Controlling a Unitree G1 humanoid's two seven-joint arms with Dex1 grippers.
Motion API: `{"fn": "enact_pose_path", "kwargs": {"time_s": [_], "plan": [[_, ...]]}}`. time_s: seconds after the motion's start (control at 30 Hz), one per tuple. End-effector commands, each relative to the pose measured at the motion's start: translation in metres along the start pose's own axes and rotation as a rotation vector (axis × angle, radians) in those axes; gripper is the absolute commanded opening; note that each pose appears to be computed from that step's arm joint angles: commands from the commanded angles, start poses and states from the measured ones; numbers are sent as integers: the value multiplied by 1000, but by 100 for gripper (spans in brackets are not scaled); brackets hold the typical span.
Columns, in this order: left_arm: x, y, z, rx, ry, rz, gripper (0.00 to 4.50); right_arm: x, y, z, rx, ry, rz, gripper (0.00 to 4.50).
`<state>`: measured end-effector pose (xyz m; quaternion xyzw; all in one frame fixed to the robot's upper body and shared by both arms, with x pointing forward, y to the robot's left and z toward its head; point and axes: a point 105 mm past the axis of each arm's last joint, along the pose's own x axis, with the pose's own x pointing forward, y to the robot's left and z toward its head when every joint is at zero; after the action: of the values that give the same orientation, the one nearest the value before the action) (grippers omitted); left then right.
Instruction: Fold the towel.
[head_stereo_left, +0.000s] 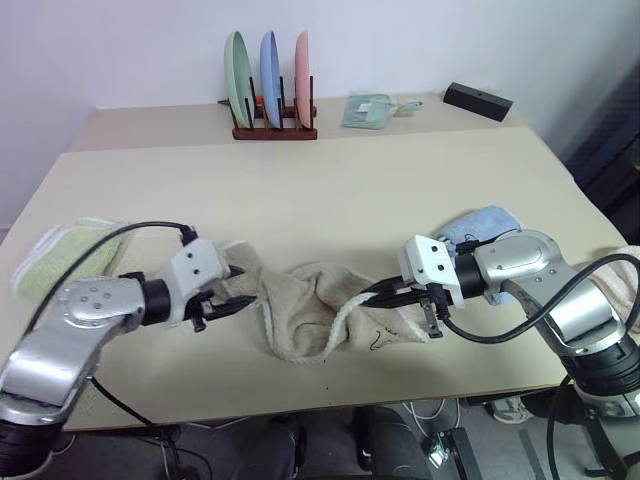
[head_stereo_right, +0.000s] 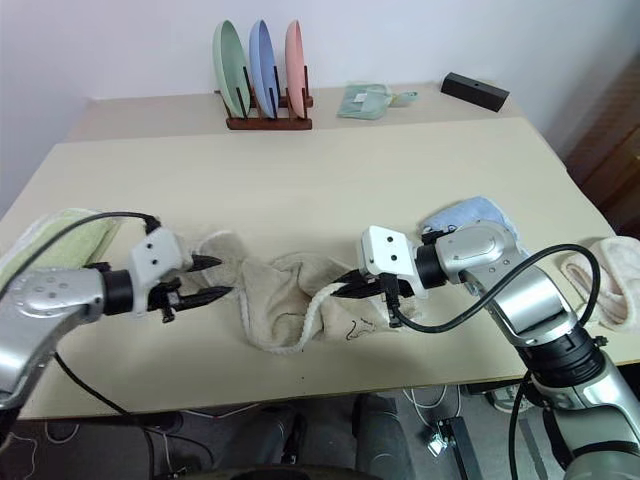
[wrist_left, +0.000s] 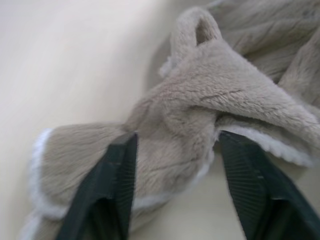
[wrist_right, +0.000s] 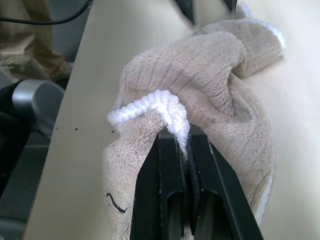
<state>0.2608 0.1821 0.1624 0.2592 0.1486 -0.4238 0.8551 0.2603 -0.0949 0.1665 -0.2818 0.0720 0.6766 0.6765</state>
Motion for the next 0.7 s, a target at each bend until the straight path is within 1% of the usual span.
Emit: {"fn": "enact_pose_path", "kwargs": {"time_s": [0.03,0.1,0.17,0.27,0.37,0.47,0.57,0.7], "plan": [[-27,21,1,70,39,91,238,-1,-1,7,-40,-9,1,0],[-33,32,-2,65,49,130,238,-1,-1,7,-40,-9,3,0],[-37,48,-6,98,75,181,238,0,-1,7,-39,-13,7,0],[-32,62,-16,172,127,201,238,4,-2,8,-42,-20,8,0],[-19,66,-22,260,166,153,238,7,-6,9,-48,-28,1,0],[-2,72,-16,344,164,100,238,8,-9,8,-52,-33,-7,0],[5,77,-15,374,166,75,238,8,-9,8,-52,-34,-8,0],[16,81,-25,418,221,17,238,7,-10,8,-51,-33,-4,0]]}}
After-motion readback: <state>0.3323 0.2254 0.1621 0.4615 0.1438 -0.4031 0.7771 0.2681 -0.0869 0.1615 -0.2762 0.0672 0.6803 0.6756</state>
